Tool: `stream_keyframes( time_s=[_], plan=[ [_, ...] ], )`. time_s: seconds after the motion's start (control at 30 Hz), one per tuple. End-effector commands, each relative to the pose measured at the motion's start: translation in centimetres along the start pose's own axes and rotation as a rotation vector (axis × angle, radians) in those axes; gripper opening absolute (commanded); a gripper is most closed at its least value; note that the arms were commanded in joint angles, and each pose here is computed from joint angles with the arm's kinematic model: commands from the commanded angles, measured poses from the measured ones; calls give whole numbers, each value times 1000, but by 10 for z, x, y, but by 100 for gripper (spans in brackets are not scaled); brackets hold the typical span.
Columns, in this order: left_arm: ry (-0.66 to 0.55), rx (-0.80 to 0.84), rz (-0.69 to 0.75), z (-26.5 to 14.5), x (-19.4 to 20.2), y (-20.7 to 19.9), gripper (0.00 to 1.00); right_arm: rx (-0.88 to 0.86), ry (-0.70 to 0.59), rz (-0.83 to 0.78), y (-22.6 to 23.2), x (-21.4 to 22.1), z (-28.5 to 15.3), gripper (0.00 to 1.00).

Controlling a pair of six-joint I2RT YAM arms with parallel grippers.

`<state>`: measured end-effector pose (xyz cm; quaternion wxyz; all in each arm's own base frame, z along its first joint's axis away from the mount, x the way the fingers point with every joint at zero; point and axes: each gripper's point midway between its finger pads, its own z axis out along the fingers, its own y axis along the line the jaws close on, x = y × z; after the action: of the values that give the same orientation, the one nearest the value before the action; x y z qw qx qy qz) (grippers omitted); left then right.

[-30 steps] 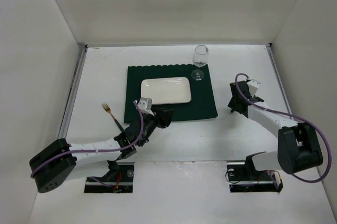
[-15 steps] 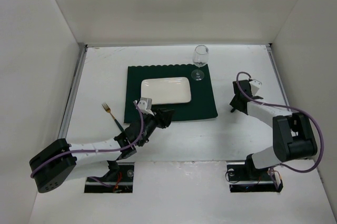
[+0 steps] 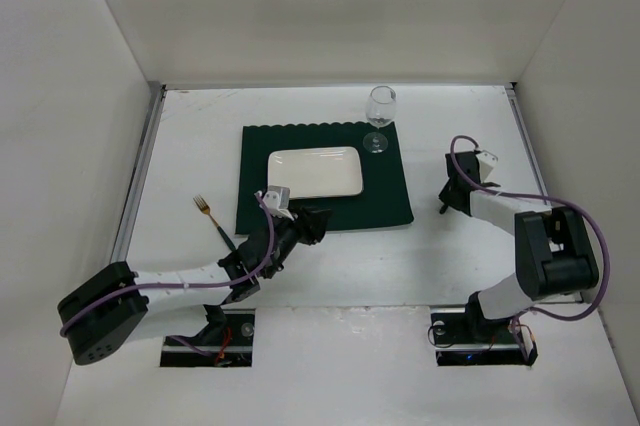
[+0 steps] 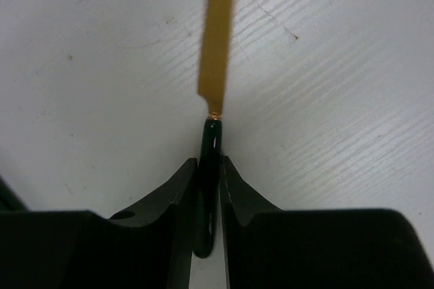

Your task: Set the dinner table for one person

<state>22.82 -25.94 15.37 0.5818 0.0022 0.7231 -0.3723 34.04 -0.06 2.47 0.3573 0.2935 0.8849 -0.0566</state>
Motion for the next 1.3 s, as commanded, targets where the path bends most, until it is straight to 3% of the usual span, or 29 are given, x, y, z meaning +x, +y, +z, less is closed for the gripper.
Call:
stream_keyframes(
  time_s=[0.0, 0.1, 0.27, 0.4, 0.6, 0.9, 1.27],
  plan=[
    [-43, 30, -36, 3, -12, -10, 41, -23, -16, 11, 3, -3, 3, 20],
    [-44, 31, -36, 3, -13, -10, 41, -28, -47, 25, 1, -12, -5, 15],
    [-44, 24, -34, 3, -12, -8, 41, -79, -142, 25, 9, -48, -46, 14],
    [-54, 1, -26, 5, -16, -1, 41, -248, -193, -32, 50, -55, -92, 15],
    [-84, -122, -30, 6, -30, 37, 40, -513, -131, -125, 129, -11, -138, 15],
    [-86, -186, -40, 9, -30, 57, 40, -619, -37, -204, 186, 29, -119, 15],
    [-71, -198, -34, 15, -24, 60, 40, -582, 30, -298, 189, 55, -87, 16]
  ],
)
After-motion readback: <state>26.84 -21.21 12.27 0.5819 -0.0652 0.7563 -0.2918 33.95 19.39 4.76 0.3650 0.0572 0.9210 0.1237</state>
